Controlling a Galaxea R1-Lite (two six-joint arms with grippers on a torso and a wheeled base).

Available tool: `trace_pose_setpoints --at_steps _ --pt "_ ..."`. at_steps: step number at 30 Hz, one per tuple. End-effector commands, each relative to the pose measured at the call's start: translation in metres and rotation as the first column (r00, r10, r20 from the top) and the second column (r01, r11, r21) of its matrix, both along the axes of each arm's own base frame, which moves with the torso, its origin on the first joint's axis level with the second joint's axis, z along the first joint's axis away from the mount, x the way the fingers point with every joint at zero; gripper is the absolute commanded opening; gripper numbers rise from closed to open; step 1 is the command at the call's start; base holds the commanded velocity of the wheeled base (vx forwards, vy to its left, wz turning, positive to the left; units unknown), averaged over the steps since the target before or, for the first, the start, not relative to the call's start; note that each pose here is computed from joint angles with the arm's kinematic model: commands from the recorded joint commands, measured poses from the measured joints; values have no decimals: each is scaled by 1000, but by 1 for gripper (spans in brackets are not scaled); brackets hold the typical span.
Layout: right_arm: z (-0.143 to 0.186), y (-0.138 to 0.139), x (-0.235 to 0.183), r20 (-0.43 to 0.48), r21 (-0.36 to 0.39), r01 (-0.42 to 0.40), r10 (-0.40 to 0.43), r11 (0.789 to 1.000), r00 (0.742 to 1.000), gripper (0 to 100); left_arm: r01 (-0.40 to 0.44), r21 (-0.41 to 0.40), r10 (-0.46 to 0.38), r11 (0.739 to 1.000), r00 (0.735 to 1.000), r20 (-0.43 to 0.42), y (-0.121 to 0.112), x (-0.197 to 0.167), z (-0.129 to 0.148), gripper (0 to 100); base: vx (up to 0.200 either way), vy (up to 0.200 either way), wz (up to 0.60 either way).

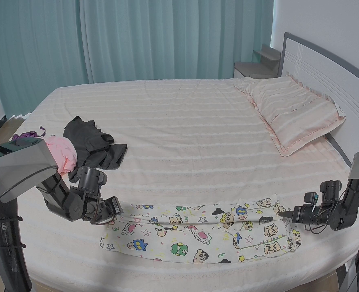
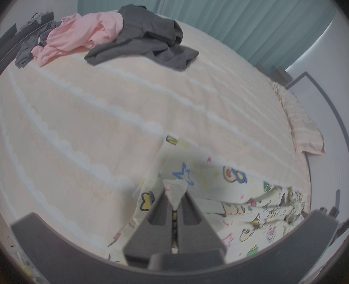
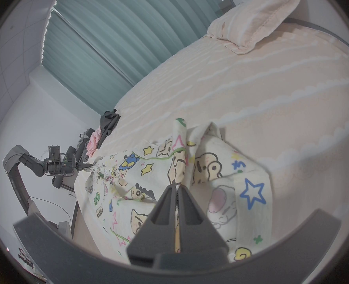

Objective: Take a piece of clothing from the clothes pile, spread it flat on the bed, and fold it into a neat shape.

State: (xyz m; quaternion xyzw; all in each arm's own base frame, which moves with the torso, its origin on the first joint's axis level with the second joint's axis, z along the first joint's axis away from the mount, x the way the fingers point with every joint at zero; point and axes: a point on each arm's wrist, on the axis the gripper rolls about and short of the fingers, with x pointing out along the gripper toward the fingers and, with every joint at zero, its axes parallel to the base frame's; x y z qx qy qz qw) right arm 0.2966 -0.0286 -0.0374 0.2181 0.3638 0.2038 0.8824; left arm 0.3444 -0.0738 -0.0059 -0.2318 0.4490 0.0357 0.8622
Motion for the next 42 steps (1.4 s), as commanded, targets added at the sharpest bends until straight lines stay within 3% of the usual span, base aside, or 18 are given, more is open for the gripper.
trace_pose_setpoints --at_steps 1,2,7,12,18,21,24,26,27,29,31,34,42 --pt "-15 -2 -1 -44 1 9 -9 1000 999 0 35 30 -33 999 997 -63 -5 -10 -18 0 0 0 0" --pt "-14 -2 0 -38 1 11 -11 1000 999 100 47 36 -45 998 997 -66 -5 -12 -18 100 0 0 0" --pt "-6 -5 -3 -14 0 20 -20 1000 1000 100 66 47 -62 997 994 -86 -8 -21 -21 100 0 0 0" --pt "9 -14 -5 28 0 56 -56 998 998 100 41 29 -40 999 998 -50 -2 -27 -9 100 0 0 0" --pt "12 -13 -12 1 16 93 -93 996 996 100 -36 -18 35 999 999 -29 12 -37 8 100 0 0 0" --pt "11 -2 -11 -16 7 130 -130 991 991 100 -112 -47 111 993 993 -31 26 -40 13 100 0 0 0" --pt "8 11 -7 -41 9 164 -163 986 986 100 -214 -128 212 968 977 -32 40 -36 20 100 0 0 0" --pt "7 14 -6 -48 10 170 -169 985 984 100 -232 -164 228 959 973 -39 43 -35 22 100 0 0 0" --pt "4 18 -4 -53 7 173 -173 985 984 100 -261 -244 257 934 965 -48 50 -34 27 100 0 0 0" --pt "4 22 -3 -49 1 168 -168 986 985 100 -277 -322 271 905 960 -62 56 -34 31 100 0 0 0" --pt "1 25 -3 -55 -13 171 -171 985 984 100 -291 -421 284 859 955 -82 65 -34 34 100 0 0 0" --pt "-2 25 0 -53 -22 180 -181 983 982 100 -273 -467 276 841 959 -62 70 -34 37 100 0 0 0" --pt "-6 32 5 -50 -27 165 -166 986 985 100 -227 -496 265 838 964 6 70 -43 37 100 0 0 0"
